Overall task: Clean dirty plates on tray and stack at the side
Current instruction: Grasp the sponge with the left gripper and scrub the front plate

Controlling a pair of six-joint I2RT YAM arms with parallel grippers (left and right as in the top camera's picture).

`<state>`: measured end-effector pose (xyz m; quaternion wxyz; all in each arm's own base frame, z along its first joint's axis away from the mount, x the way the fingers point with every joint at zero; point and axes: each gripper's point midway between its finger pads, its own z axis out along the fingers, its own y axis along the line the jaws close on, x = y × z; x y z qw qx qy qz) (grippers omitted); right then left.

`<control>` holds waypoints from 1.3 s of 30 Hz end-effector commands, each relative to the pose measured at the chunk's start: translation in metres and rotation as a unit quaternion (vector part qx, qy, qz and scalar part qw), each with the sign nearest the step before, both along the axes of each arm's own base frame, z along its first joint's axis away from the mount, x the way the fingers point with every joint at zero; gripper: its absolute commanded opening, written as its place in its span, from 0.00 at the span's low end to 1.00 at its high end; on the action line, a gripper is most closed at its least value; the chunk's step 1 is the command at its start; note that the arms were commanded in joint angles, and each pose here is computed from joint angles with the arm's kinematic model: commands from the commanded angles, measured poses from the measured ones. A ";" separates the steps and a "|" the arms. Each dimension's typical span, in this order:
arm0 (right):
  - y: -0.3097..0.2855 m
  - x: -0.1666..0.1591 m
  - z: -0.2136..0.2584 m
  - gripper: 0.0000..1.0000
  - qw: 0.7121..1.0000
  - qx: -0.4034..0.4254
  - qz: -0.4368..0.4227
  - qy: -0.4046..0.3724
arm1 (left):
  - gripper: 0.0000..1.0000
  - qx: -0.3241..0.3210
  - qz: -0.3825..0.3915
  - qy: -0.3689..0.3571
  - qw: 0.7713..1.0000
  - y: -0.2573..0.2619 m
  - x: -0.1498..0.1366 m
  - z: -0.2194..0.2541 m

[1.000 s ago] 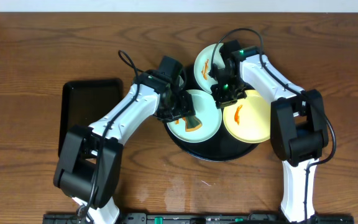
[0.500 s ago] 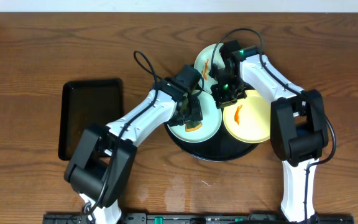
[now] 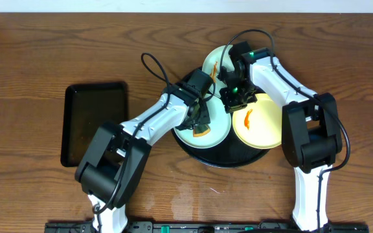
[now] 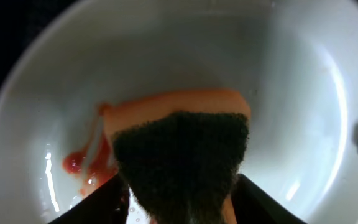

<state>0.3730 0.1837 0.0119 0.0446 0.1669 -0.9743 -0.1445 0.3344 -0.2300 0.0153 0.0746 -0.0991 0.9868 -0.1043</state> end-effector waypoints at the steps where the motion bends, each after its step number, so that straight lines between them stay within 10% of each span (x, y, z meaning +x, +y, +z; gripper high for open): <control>1: 0.006 0.004 0.006 0.01 1.000 0.016 -0.005 -0.002 | 0.45 0.001 0.003 0.003 1.000 -0.001 -0.002 -0.004; 6: 0.006 0.003 0.006 0.01 1.000 0.016 -0.005 -0.001 | 0.08 0.001 -0.002 -0.004 1.000 -0.002 0.001 0.000; 17: 0.007 0.003 0.006 0.01 1.000 0.016 -0.005 -0.001 | 0.08 -0.038 -0.018 -0.073 0.996 -0.010 0.013 0.062; 28: 0.006 0.004 0.006 0.01 1.000 0.016 -0.006 -0.002 | 0.08 -0.077 -0.035 -0.059 0.995 -0.035 0.015 0.035; 39: 0.006 0.003 0.006 0.01 1.000 0.015 -0.005 0.000 | 0.08 0.014 -0.018 -0.023 0.999 -0.006 0.009 -0.014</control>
